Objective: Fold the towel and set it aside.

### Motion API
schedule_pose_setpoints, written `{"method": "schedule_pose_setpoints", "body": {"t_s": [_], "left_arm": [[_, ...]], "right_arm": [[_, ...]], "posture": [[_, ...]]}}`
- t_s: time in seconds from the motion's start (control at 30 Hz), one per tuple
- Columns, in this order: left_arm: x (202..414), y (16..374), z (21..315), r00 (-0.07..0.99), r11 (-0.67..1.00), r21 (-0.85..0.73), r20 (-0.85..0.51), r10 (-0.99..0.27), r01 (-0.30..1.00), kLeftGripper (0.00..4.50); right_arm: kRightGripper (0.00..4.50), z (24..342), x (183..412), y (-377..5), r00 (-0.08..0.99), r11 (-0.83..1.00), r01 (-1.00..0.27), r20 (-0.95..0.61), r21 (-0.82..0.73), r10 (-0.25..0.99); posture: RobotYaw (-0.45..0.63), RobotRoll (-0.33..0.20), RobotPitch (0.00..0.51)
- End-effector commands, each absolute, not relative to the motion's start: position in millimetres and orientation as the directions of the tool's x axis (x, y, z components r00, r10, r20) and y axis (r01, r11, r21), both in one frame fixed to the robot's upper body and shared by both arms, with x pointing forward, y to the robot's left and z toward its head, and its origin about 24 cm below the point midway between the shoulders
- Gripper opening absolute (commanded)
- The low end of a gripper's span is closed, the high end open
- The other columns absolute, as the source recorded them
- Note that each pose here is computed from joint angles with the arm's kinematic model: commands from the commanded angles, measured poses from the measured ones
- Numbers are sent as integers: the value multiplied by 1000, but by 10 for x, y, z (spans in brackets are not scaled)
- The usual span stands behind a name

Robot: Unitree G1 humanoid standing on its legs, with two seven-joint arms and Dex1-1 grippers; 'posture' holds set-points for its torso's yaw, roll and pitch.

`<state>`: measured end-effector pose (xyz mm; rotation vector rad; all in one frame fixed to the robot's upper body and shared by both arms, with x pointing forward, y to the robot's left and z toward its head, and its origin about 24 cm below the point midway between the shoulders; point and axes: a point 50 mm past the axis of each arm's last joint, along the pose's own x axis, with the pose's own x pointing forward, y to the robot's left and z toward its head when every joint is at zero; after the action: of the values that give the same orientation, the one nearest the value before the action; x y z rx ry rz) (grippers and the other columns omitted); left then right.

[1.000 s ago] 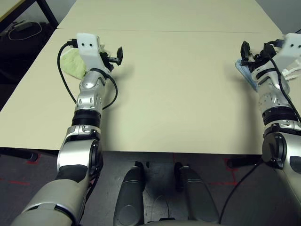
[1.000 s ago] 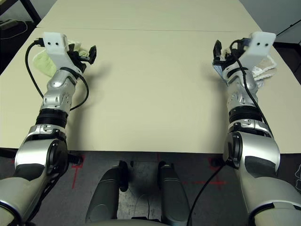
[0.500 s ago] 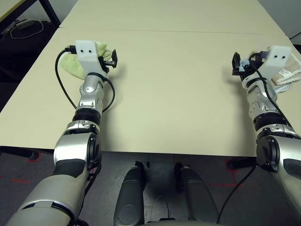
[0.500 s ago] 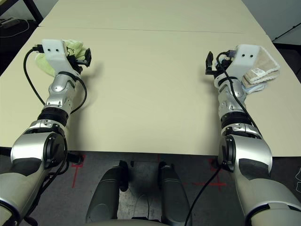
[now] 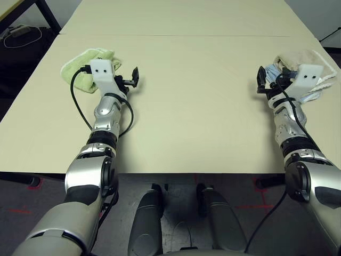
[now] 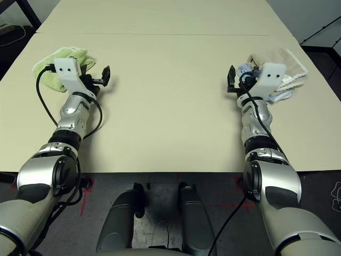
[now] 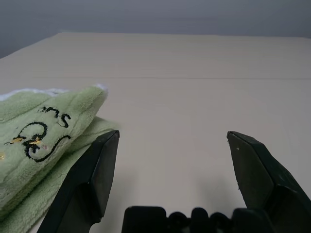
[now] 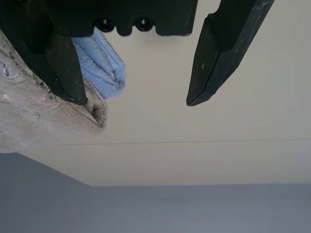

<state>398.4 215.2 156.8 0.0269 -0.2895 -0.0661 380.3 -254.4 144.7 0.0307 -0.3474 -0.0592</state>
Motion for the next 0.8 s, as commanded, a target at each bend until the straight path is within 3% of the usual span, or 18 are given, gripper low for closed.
{"method": "schedule_pose_setpoints", "body": {"t_s": [0.03, 0.8], "left_arm": [[3970, 2205, 1531, 961, 999, 40, 274, -33, 23, 4500], [3964, 2281, 1550, 965, 998, 63, 259, -44, 29, 4500]], "right_arm": [[4465, 1427, 3780, -2554, 934, 997, 56, 351, 46, -69], [4465, 1489, 3846, -2516, 944, 998, 55, 322, 38, -64]], "posture": [[-41, 0, 203], [-33, 0, 198]]}}
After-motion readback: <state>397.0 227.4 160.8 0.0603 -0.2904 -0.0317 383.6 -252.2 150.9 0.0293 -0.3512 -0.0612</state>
